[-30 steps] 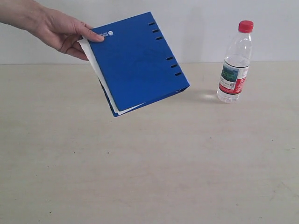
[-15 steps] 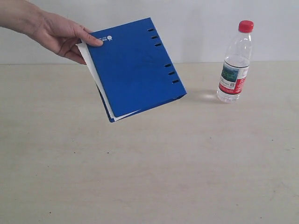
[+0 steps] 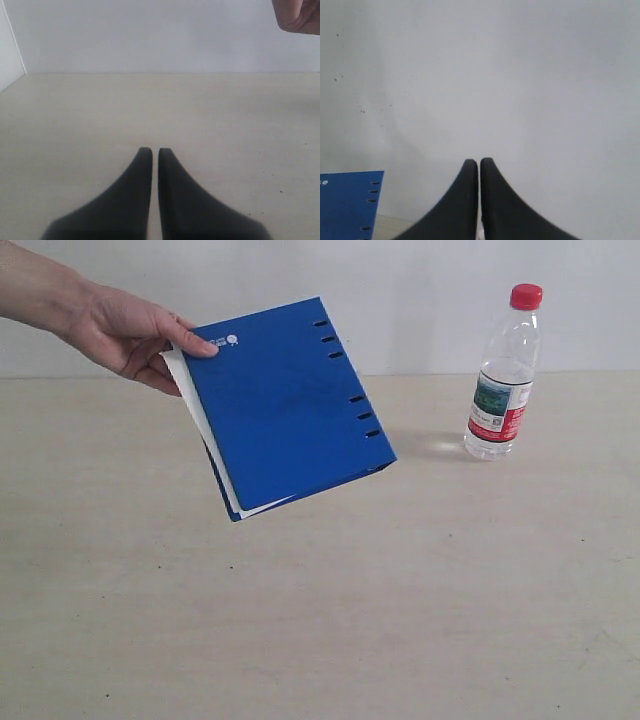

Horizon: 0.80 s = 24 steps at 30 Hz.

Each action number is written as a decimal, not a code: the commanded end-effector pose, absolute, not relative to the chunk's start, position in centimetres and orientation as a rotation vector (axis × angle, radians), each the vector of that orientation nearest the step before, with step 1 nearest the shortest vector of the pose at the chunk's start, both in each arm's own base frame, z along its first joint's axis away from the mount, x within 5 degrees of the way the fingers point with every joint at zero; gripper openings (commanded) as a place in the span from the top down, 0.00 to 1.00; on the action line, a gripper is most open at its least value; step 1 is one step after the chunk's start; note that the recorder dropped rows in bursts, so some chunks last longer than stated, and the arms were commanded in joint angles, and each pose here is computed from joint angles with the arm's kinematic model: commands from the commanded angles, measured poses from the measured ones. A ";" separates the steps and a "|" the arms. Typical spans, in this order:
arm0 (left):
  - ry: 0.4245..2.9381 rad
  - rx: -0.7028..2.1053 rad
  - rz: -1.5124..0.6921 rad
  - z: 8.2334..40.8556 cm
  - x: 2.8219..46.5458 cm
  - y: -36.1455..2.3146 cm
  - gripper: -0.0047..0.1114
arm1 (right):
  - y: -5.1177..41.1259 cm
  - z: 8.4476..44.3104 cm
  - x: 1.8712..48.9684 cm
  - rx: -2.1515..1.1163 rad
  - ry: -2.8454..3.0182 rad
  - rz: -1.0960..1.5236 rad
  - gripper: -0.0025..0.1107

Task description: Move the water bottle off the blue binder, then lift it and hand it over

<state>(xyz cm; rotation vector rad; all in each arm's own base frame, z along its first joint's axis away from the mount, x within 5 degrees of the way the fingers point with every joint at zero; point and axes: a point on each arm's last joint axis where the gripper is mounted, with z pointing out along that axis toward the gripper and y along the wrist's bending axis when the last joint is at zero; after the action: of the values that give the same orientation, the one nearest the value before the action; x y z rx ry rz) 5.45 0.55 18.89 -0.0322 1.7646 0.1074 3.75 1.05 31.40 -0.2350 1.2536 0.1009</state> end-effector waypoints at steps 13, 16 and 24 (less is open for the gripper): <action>1.764 -0.020 0.106 18.8 5.5 0.5 0.92 | -0.2 24.4 5.8 0.021 1.289 -0.036 0.98; 1.764 -0.020 0.106 18.8 5.5 0.5 0.92 | -0.4 23.2 6.0 0.020 1.351 -0.092 0.98; 1.766 -0.020 0.106 18.8 5.5 0.5 0.92 | -0.6 20.7 6.3 0.018 1.575 -0.139 0.98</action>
<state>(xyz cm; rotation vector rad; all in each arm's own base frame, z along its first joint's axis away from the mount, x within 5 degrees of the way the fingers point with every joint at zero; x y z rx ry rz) 5.45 0.55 18.89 -0.0322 1.7646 0.1074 6.25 -0.54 21.76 0.0197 1.4760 -0.1208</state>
